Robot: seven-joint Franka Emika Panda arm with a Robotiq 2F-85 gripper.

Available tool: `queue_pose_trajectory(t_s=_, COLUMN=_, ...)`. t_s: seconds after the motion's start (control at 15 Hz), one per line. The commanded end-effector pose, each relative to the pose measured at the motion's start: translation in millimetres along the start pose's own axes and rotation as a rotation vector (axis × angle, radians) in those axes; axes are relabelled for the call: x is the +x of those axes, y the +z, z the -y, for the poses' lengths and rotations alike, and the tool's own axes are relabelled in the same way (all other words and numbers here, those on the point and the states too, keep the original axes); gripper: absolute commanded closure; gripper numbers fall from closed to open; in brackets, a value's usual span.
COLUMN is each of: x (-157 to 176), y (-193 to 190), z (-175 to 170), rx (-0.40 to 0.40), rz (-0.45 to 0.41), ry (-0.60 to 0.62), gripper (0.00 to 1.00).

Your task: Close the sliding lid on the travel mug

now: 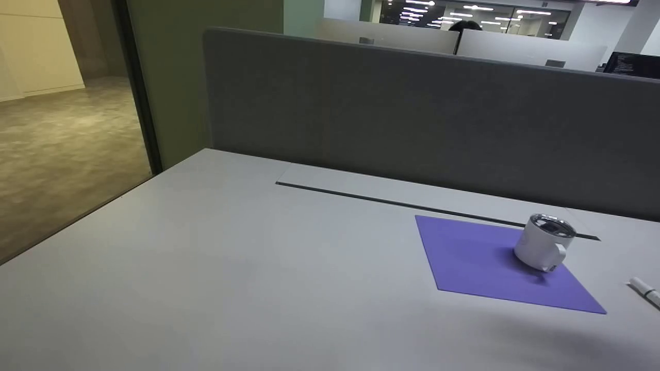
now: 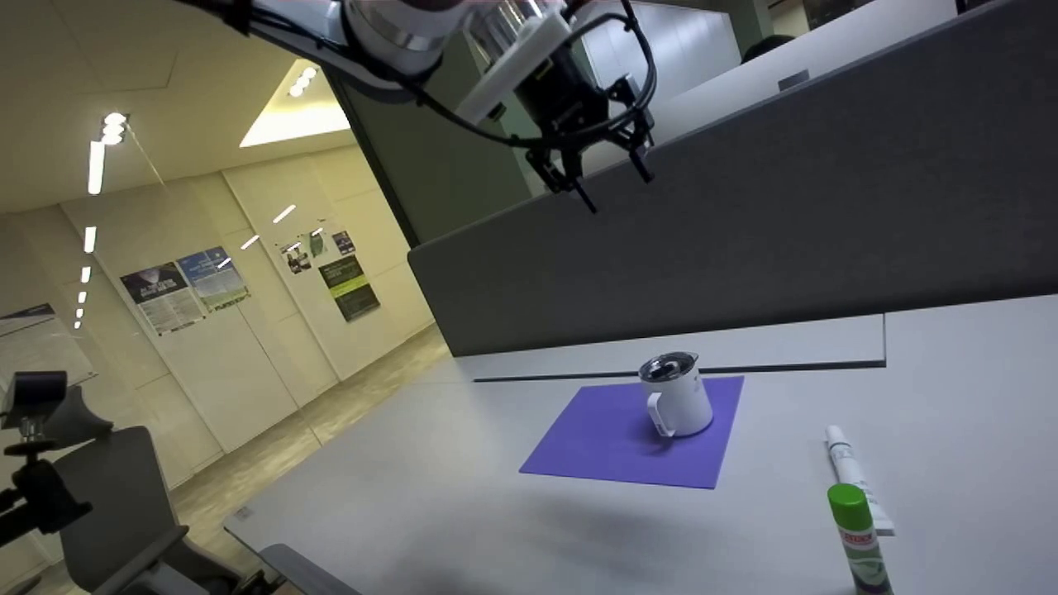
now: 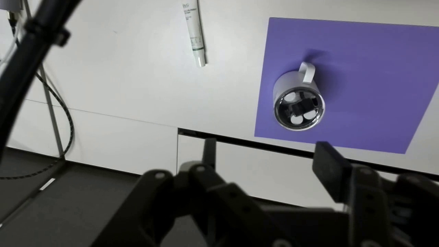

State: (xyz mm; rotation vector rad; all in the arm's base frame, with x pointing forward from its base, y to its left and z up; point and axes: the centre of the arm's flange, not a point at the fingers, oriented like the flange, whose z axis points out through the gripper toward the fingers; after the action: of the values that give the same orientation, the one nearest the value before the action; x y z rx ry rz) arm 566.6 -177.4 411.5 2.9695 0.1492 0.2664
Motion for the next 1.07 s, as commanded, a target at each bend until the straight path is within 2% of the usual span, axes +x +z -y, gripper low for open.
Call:
queue_pose_trajectory(t_s=0.0, x=55.1, y=14.3, z=-6.9, rx=0.042, rz=0.041, ry=-0.018, gripper=0.55)
queue_pose_trajectory(t_s=0.4, x=93.9, y=53.7, z=15.5, rx=0.060, rz=0.145, ry=-0.054, gripper=0.97)
queue_pose_trajectory(t_s=0.47, x=67.1, y=48.3, z=19.3, rx=0.064, rz=0.114, ry=-0.055, gripper=0.99)
queue_pose_trajectory(t_s=0.53, x=70.3, y=54.3, z=21.5, rx=0.067, rz=0.120, ry=-0.059, gripper=0.85)
queue_pose_trajectory(t_s=0.67, x=69.8, y=58.3, z=22.1, rx=0.068, rz=0.122, ry=-0.060, gripper=0.98)
queue_pose_trajectory(t_s=1.0, x=69.7, y=55.6, z=20.4, rx=0.067, rz=0.118, ry=-0.058, gripper=0.99)
